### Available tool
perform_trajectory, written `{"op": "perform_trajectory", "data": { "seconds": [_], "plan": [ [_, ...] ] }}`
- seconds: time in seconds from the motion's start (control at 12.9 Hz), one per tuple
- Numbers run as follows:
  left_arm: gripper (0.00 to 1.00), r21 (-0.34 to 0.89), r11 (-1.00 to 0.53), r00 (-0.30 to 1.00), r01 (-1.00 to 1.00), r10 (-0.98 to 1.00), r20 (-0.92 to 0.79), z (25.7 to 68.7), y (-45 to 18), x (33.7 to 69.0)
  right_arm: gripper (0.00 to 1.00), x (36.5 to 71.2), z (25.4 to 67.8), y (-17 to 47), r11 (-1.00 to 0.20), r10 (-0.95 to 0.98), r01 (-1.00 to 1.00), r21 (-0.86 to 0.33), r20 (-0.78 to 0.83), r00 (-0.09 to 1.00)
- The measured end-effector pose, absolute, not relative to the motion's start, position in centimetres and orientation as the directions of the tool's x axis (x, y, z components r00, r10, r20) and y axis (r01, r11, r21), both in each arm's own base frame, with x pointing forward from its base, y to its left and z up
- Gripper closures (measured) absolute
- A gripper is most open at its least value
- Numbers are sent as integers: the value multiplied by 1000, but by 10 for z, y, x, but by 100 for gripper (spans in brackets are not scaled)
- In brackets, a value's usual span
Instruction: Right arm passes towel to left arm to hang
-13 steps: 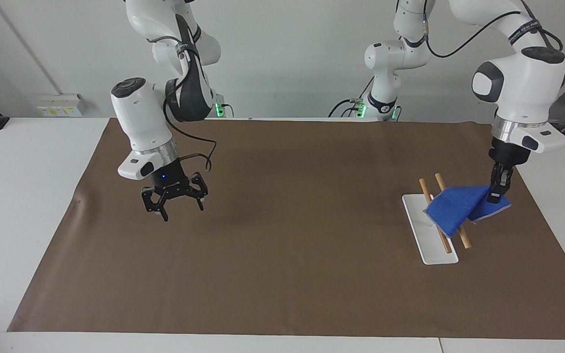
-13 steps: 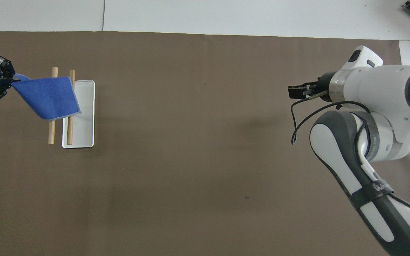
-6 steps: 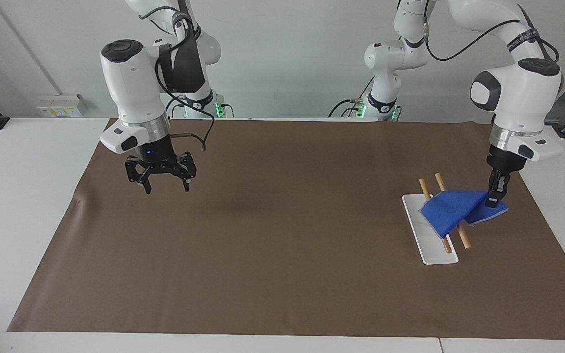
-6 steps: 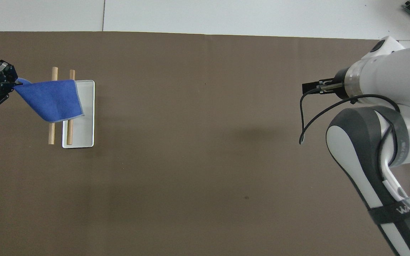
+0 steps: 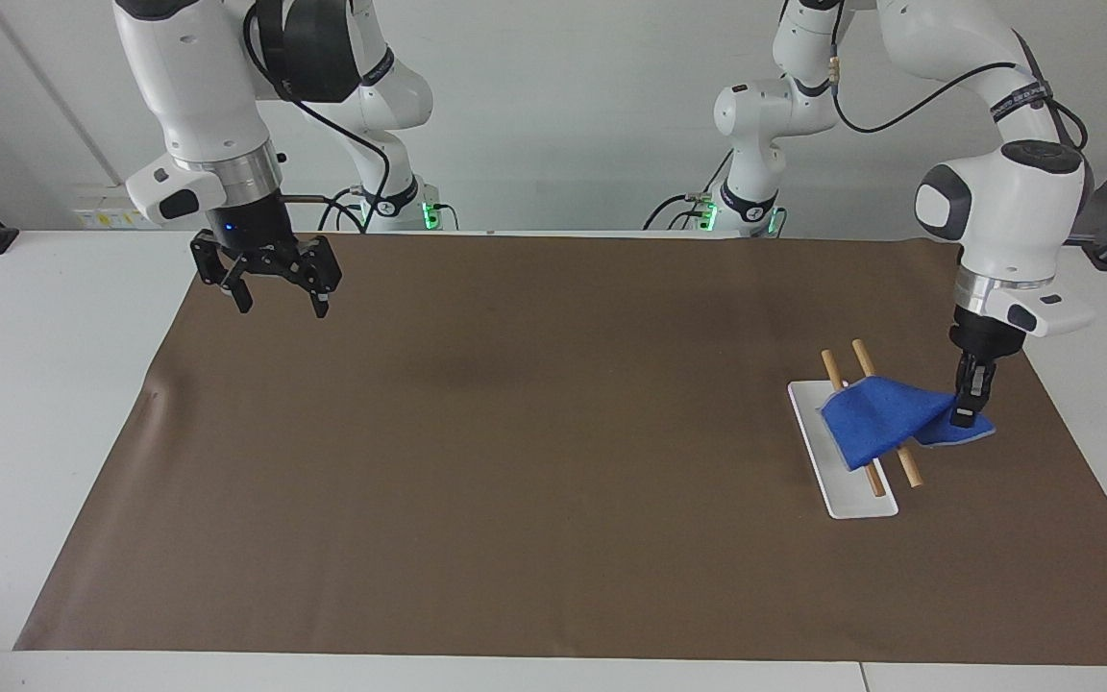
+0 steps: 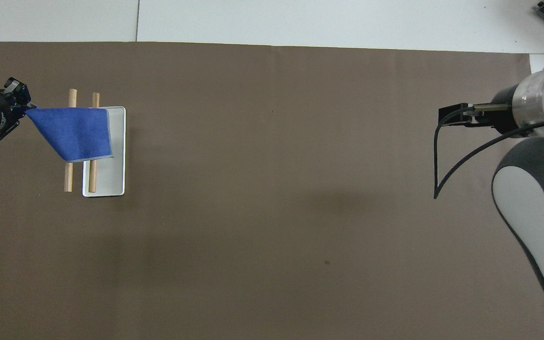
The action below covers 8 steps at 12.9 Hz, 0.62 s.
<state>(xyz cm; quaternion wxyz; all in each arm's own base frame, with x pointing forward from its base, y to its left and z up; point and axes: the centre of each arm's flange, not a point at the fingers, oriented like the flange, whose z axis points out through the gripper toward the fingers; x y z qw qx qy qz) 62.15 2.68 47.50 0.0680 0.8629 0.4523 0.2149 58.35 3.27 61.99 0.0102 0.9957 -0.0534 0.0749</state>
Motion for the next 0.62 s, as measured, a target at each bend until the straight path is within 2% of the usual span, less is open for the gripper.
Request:
{"op": "perform_trajectory", "data": {
  "seconds": [0.62],
  "plan": [
    [98, 319, -617, 540, 720, 786, 302, 468, -8, 622, 0, 544, 654, -41, -979, -199, -199, 36, 17, 980]
  ]
}}
